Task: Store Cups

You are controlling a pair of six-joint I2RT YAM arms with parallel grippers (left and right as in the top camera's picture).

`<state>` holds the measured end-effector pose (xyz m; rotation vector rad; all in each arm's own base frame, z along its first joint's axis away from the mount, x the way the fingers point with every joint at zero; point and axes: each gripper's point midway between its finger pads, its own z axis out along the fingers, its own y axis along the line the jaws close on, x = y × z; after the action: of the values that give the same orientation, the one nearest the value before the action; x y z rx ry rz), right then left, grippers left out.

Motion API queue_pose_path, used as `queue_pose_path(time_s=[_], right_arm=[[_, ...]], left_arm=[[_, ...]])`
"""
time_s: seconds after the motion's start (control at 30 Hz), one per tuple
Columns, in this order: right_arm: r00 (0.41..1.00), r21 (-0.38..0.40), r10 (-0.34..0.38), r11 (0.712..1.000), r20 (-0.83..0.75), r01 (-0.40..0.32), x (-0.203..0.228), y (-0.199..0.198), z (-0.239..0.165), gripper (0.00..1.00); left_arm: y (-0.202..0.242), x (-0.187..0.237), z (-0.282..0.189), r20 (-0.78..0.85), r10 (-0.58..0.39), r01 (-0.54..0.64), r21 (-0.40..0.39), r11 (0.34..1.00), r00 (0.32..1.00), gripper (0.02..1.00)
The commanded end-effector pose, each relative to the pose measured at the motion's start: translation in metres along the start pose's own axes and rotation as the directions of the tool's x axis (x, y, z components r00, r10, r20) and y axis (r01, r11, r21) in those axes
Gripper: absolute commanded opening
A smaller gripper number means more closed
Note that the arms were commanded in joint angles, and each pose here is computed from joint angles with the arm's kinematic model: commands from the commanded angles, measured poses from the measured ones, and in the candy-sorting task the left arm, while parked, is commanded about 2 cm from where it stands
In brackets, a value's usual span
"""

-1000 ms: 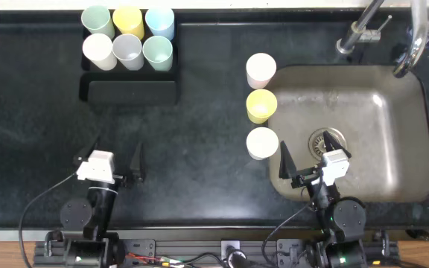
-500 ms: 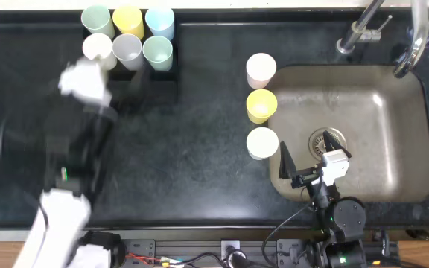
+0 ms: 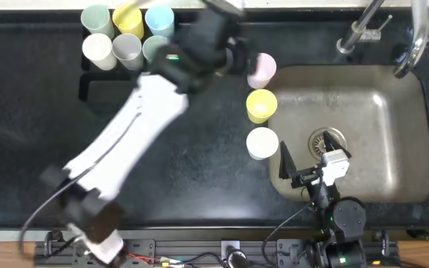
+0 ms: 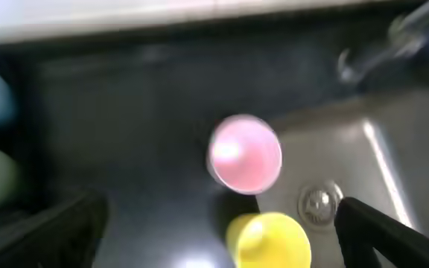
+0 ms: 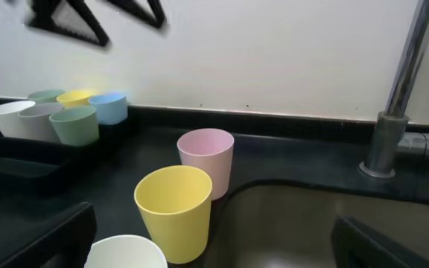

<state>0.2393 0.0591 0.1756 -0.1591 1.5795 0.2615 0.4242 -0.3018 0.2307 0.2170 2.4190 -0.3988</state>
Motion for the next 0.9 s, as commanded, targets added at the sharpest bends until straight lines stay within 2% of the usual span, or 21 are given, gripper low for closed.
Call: queue_pose_path(time_s=[0.03, 0.13, 0.27, 0.37, 0.63, 0.8, 0.9], right_arm=[[1.0, 0.014, -0.003, 1.0, 0.004, 0.003, 0.003, -0.003, 0.0, 0.998], [1.0, 0.014, -0.003, 1.0, 0.004, 0.003, 0.003, -0.003, 0.0, 0.998], [1.0, 0.014, -0.003, 1.0, 0.004, 0.003, 0.003, -0.003, 0.0, 0.996], [1.0, 0.014, -0.003, 1.0, 0.003, 0.003, 0.003, -0.003, 0.0, 0.996], [1.0, 0.014, -0.003, 1.0, 0.004, 0.003, 0.003, -0.003, 0.0, 0.998], [1.0, 0.014, -0.003, 1.0, 0.004, 0.003, 0.003, -0.003, 0.0, 0.998], [1.0, 0.014, -0.003, 1.0, 0.004, 0.003, 0.003, -0.003, 0.0, 0.998]], left_arm=[[0.005, 0.027, 0.046, -0.068, -0.173, 0.167, -0.092, 0.982, 0.983, 1.0], [-0.001, 0.045, 0.076, -0.129, -0.176, 0.169, -0.065, 0.983, 0.976, 1.0], [0.003, 0.051, 0.103, -0.118, -0.185, 0.176, -0.086, 0.981, 0.976, 1.0], [0.013, 0.052, 0.115, -0.099, -0.229, 0.215, -0.13, 0.968, 0.968, 1.0], [0.016, 0.039, 0.132, -0.059, -0.232, 0.221, -0.152, 0.963, 0.971, 0.989], [0.019, 0.036, 0.142, -0.047, -0.251, 0.241, -0.163, 0.957, 0.967, 0.893], [0.025, 0.039, 0.146, -0.052, -0.265, 0.252, -0.176, 0.952, 0.963, 0.768]])
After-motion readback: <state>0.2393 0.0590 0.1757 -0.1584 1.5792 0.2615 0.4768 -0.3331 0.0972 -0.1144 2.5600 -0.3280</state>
